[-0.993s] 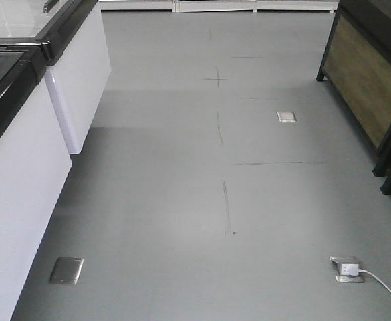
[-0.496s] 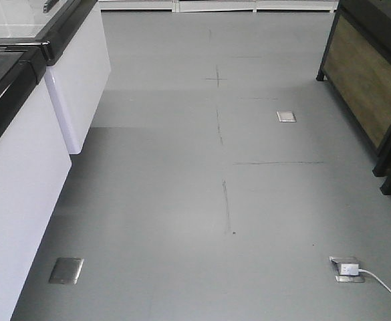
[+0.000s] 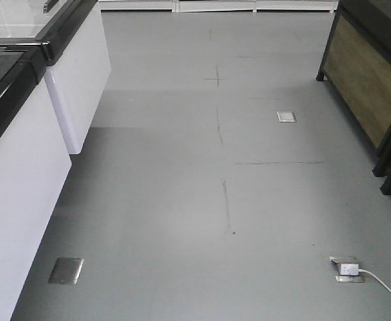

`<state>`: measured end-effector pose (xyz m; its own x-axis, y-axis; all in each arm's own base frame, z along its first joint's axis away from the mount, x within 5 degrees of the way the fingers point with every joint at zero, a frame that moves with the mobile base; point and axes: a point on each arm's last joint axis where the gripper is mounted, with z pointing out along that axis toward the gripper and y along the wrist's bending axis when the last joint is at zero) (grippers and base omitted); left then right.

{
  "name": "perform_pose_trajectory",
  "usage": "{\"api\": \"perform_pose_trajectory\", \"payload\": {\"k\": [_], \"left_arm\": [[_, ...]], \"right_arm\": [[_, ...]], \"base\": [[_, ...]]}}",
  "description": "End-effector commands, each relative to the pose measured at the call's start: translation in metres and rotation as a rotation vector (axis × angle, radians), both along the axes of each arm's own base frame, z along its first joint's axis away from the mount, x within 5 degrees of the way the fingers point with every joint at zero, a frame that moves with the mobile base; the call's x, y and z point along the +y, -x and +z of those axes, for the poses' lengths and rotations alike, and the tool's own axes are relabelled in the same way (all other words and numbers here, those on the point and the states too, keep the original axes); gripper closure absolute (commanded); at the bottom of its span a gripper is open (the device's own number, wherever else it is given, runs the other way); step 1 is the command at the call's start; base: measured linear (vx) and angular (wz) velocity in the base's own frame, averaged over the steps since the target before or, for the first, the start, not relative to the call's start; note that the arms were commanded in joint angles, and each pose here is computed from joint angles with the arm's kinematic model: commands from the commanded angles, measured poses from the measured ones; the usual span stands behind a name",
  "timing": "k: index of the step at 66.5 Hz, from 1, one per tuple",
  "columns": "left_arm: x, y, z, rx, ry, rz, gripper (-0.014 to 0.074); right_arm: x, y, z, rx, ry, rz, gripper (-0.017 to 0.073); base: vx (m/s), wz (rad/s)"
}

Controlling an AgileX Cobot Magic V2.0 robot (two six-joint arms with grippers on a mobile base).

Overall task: Left arm holds basket, right arm returns cookies
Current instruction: 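Reach the left gripper down to the light-blue basket handle and grasp it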

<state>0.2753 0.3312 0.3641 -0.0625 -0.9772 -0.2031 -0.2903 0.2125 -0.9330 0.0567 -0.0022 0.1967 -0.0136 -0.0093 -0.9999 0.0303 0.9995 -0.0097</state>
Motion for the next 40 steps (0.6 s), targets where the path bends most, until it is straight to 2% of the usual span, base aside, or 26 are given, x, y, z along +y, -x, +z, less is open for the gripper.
{"api": "perform_pose_trajectory", "payload": {"k": [1, 15, 22, 33, 40], "left_arm": [[-0.011, -0.003, 0.033, -0.135, -0.027, 0.007, 0.0101], [-0.008, -0.017, 0.023, -0.224, 0.059, -0.019, 0.0101], [-0.006, -0.019, 0.022, -0.245, 0.058, -0.031, 0.0102], [-0.001, -0.013, 0.016, -0.21, 0.049, -0.024, 0.0102], [-0.001, -0.013, 0.017, -0.221, 0.066, -0.024, 0.0114]], "right_arm": [[0.001, 0.0, 0.001, -0.065, 0.012, 0.007, 0.0565], [0.001, 0.0, 0.001, -0.065, 0.012, 0.007, 0.0565], [0.001, 0.0, 0.001, -0.065, 0.012, 0.007, 0.0565], [0.001, 0.0, 0.001, -0.065, 0.012, 0.007, 0.0565], [0.001, 0.0, 0.001, -0.064, 0.012, 0.007, 0.0565]], "base": [[0.0, 0.0], [0.0, 0.0], [0.0, 0.0], [0.0, 0.0], [0.0, 0.0]]}}
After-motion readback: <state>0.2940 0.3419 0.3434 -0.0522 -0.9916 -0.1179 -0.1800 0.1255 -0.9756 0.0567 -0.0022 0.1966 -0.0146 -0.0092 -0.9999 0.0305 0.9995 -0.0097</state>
